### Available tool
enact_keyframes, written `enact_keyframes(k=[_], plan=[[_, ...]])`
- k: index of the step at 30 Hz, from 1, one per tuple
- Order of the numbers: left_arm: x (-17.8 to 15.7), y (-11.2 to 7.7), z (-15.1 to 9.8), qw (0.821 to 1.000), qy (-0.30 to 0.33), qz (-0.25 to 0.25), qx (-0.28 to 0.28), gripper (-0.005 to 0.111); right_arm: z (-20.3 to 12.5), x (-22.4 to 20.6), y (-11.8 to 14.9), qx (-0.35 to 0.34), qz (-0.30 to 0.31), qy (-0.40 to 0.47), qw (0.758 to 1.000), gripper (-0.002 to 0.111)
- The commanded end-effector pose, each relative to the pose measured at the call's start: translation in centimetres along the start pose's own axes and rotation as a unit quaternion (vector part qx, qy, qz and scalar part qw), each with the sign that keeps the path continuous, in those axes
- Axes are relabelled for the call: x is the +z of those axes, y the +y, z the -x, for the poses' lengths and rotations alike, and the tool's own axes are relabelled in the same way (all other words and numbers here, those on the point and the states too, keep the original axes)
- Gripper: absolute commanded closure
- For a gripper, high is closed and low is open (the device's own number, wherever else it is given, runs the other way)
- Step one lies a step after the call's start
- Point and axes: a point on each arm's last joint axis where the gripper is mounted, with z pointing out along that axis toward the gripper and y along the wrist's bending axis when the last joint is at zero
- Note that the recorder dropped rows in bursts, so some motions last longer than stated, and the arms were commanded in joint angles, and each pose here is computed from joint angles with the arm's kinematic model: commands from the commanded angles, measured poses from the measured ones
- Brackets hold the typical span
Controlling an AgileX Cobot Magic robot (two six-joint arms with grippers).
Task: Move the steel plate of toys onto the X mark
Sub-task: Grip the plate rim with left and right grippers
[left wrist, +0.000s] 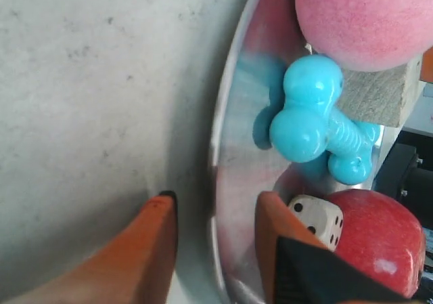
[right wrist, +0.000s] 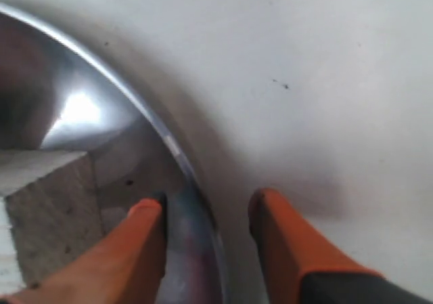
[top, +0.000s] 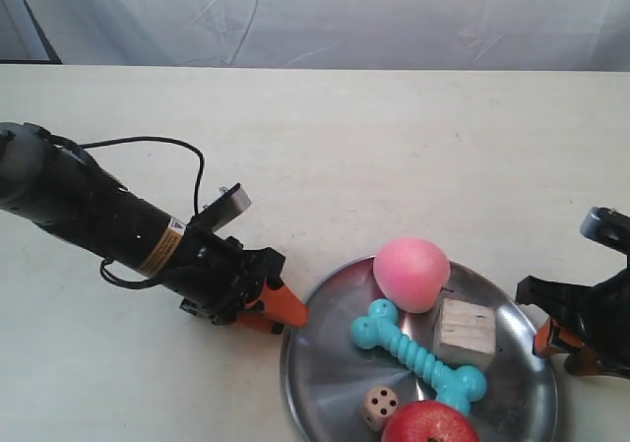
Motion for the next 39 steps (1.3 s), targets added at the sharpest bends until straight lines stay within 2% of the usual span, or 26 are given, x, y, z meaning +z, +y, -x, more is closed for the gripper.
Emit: enact_keyframes(k=[1,11,23,30,39], plan=[[0.1,-0.1,0.0,1.000,0.005,-0.002,0.003,0.069,-0.6,-0.8,0.3,-0.011,0.011,0.008,1.000,0.066],[0.1,-0.4,-0.1,1.000,0.012,-0.013,0.004,0.069,-0.8,-0.9,0.3,-0.011,0.012,0.011,1.000,0.066],[1.2,-1.0,-0.6,1.000,0.024,-0.002,0.018,0.069,-1.2,-0.5,0.2,-0.009,0.023,0.006,1.000,0.066],[1.2,-1.0,-0.6,1.000,0.024,-0.002,0.018,0.069,-1.2,1.0,-0.1,-0.001,0.012,0.042,0.999,0.066],[1.2,-0.8,-0.5,1.000,0.017,0.009,0.019,0.069,-1.3,2.5,0.1,-0.007,0.034,0.073,0.997,0.066]])
